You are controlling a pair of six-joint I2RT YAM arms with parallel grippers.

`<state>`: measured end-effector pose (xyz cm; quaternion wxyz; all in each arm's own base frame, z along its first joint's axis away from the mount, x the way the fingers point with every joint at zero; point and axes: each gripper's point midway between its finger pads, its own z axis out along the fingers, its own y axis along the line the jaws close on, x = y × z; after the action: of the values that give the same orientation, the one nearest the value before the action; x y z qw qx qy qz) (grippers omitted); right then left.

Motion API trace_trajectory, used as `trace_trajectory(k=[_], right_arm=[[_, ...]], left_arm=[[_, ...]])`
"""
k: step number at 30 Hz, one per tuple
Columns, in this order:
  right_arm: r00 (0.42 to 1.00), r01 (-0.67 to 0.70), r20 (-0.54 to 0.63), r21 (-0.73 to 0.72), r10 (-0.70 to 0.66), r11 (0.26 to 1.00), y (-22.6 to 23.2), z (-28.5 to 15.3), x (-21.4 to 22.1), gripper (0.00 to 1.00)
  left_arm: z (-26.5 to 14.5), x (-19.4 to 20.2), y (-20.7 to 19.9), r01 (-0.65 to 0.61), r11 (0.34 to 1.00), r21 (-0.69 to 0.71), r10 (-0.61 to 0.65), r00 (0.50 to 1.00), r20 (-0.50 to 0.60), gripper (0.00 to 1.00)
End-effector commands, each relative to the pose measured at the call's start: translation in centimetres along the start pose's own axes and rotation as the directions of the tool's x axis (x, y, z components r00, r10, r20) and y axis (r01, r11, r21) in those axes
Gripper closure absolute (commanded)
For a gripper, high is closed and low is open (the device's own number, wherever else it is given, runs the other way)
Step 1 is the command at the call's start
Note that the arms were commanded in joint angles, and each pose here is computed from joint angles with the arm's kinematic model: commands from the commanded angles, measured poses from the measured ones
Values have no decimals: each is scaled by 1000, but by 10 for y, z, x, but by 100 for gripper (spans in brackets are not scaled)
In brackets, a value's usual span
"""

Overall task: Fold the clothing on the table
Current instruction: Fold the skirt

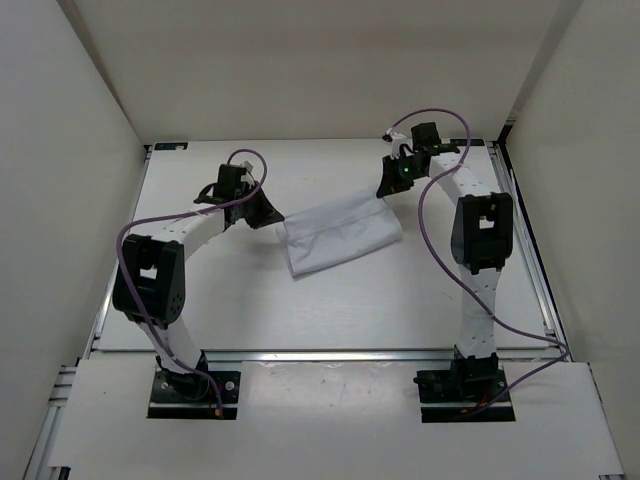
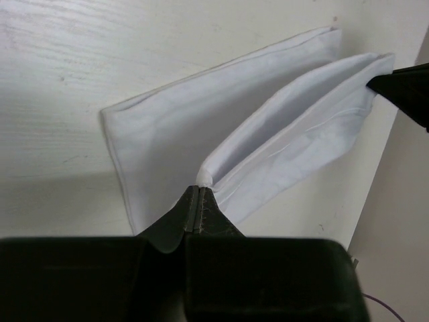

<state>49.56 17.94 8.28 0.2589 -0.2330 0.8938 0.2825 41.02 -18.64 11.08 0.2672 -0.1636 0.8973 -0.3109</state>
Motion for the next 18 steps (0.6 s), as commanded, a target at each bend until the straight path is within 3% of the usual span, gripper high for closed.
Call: trace_trajectory(k=[1,14,15,16,17,18], right_arm=[[998,39,41,54,-41,998,-13,4,-20,100],[1000,25,5,112,-25,993,-28,21,-6,99],[1000,14,9,133,-15,991,-31,21,-7,93],[1000,20,0,149,-20,989,-33,23,-5,77],[1000,11,-2,170,-11,985,-34,21,-5,57],[1000,3,-1,195,-3,981,-40,19,-5,43]], left_arm=[[-1,-4,6,-18,1000,-18,18,1000,7,100],[18,6,59,40,995,-96,-41,999,-15,99],[22,10,62,40,994,-106,-43,999,-28,91],[24,7,62,39,993,-111,-42,999,-22,80],[25,2,65,39,993,-116,-41,999,-14,77],[26,-1,64,25,992,-125,-27,1000,-11,62]])
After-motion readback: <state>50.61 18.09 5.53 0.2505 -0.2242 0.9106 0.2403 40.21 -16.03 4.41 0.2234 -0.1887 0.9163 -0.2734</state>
